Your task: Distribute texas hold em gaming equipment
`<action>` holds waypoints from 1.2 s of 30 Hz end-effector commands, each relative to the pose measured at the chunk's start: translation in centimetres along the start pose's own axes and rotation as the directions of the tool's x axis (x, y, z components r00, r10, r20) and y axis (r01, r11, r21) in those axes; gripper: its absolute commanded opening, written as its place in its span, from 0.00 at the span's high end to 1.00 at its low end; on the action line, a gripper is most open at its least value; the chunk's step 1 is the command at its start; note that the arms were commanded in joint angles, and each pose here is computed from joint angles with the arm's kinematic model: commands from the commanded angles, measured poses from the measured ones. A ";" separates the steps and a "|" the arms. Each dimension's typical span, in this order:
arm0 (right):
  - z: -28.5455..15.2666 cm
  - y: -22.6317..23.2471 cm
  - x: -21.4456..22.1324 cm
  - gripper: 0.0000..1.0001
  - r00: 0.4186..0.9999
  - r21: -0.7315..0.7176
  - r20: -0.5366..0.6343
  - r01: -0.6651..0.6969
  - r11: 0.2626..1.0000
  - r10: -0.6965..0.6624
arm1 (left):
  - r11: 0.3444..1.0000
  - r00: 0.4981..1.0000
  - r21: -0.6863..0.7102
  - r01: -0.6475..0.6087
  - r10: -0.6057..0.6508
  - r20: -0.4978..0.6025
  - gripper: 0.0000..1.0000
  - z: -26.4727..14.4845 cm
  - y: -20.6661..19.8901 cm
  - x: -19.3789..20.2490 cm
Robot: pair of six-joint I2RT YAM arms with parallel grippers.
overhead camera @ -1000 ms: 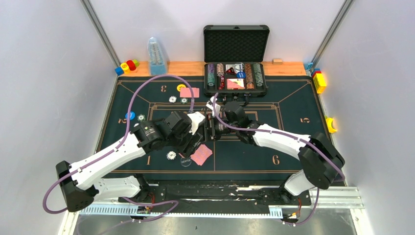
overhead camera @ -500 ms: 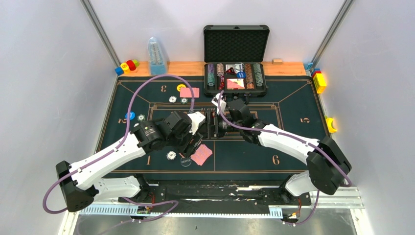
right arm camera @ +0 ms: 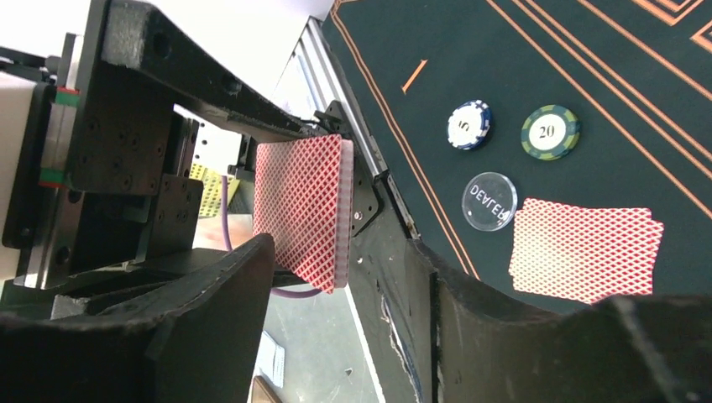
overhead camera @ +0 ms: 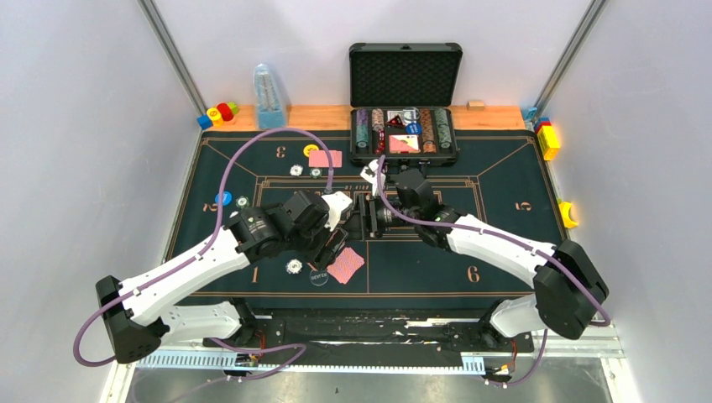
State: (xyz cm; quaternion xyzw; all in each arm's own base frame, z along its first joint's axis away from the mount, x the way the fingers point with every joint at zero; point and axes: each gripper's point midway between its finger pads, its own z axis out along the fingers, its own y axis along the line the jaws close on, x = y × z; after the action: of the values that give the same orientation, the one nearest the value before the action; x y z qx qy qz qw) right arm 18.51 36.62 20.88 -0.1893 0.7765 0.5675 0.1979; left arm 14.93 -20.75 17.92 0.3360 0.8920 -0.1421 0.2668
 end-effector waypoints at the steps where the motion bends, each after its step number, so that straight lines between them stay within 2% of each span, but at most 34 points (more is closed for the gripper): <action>1: 0.6 1.6 0.0 0.45 0.998 -0.069 -0.019 0.057 0.996 -0.058 | 1.000 0.999 0.016 -0.010 0.009 0.047 1.00 -0.5 -0.3 -1.1; 6: 1.1 1.7 0.3 0.48 0.997 -0.073 -0.039 0.064 0.995 -0.067 | 1.000 0.999 0.018 -0.011 0.010 0.046 1.00 -0.4 -0.3 -1.1; 8: 1.2 1.5 0.3 0.52 0.997 -0.060 -0.039 0.058 0.997 -0.060 | 1.000 0.999 0.019 -0.011 0.010 0.044 1.00 -0.4 -0.4 -1.1; 15: 0.6 0.3 -0.6 0.62 0.998 0.039 0.022 0.060 0.997 -0.061 | 1.000 0.999 0.024 -0.011 0.010 0.040 1.00 -0.3 -0.5 -1.0; 23: -0.3 0.3 -1.0 0.67 0.995 0.080 0.052 0.077 0.994 -0.081 | 1.000 0.999 0.027 -0.013 0.012 0.040 1.00 -0.3 -0.5 -1.0; 29: -0.7 1.2 -1.3 0.79 0.994 0.061 0.061 0.090 0.994 -0.093 | 1.000 0.999 0.026 -0.013 0.012 0.036 1.00 -0.2 -0.5 -1.0; 36: -1.5 1.5 -2.1 0.87 0.987 0.092 0.106 0.111 0.990 -0.120 | 1.000 0.999 0.026 -0.012 0.011 0.034 1.00 -0.2 -0.5 -1.0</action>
State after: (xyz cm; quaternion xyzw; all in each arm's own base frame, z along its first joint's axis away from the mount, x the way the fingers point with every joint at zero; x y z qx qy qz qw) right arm 18.41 36.05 21.14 -0.1909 0.7901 0.5338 0.2330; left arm 14.79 -20.73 17.76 0.3376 0.8930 -0.1418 0.2616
